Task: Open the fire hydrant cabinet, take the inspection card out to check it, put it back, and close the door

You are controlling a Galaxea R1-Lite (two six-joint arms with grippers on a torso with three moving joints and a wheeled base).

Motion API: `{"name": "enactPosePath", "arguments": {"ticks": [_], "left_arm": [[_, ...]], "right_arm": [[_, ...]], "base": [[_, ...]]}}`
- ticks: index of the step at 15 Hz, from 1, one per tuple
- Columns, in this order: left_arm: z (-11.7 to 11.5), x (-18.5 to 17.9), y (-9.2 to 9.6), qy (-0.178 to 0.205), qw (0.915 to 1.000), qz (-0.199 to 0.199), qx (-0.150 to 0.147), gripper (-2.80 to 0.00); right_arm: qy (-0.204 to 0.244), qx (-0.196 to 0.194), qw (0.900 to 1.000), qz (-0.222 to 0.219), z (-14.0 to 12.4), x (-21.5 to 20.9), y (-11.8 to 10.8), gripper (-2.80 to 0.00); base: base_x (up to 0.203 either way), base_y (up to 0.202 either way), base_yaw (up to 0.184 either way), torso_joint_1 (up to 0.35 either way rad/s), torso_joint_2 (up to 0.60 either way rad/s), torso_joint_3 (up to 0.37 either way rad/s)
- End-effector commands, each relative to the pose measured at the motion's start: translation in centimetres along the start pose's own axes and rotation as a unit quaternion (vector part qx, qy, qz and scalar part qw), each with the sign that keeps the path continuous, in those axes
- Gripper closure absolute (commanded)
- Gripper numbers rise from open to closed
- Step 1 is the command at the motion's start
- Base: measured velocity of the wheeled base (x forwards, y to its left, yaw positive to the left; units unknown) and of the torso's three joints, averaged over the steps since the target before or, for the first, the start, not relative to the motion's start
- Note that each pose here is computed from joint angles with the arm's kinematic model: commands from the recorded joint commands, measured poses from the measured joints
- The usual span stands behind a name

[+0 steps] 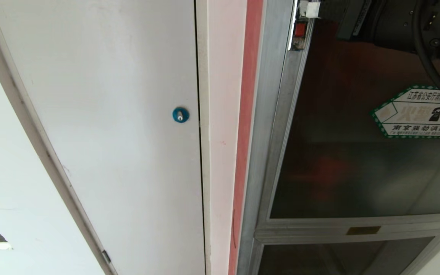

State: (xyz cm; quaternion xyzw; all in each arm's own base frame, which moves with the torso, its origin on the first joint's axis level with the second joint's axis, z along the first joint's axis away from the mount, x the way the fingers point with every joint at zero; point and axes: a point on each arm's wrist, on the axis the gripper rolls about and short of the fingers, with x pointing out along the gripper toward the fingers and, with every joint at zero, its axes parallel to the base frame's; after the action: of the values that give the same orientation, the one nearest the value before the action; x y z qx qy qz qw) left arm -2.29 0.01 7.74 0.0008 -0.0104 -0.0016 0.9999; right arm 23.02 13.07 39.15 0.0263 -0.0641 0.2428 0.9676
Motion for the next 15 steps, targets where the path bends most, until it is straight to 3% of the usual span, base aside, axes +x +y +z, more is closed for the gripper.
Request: {"name": "enactPosePath", "arguments": {"ticks": [1, 6, 9, 15], "left_arm": [[-0.3, 0.1, 0.0, 0.006, 1.0, 0.0, 0.0, 0.0], [-0.3, 0.1, 0.0, 0.007, 1.0, 0.0, 0.0, 0.0], [-0.3, 0.1, 0.0, 0.007, 1.0, 0.0, 0.0, 0.0], [-0.3, 0.1, 0.0, 0.006, 1.0, 0.0, 0.0, 0.0]], "right_arm": [[-0.007, 0.006, 1.0, 0.003, 0.4, -0.9, 0.0, 0.0], [-0.023, 0.014, 1.0, 0.007, 0.7, -1.9, 0.0, 0.0], [-0.038, 0.048, 0.997, 0.038, 1.5, -2.8, 0.1, 0.0], [-0.044, 0.069, 0.993, 0.082, 2.3, -2.4, 0.3, 0.0]], "base": [[0.0, 0.0, 0.0, 0.0, 0.0, 0.0], [0.0, 0.0, 0.0, 0.0, 0.0, 0.0], [0.0, 0.0, 0.0, 0.0, 0.0, 0.0], [0.0, 0.0, 0.0, 0.0, 0.0, 0.0]]}}
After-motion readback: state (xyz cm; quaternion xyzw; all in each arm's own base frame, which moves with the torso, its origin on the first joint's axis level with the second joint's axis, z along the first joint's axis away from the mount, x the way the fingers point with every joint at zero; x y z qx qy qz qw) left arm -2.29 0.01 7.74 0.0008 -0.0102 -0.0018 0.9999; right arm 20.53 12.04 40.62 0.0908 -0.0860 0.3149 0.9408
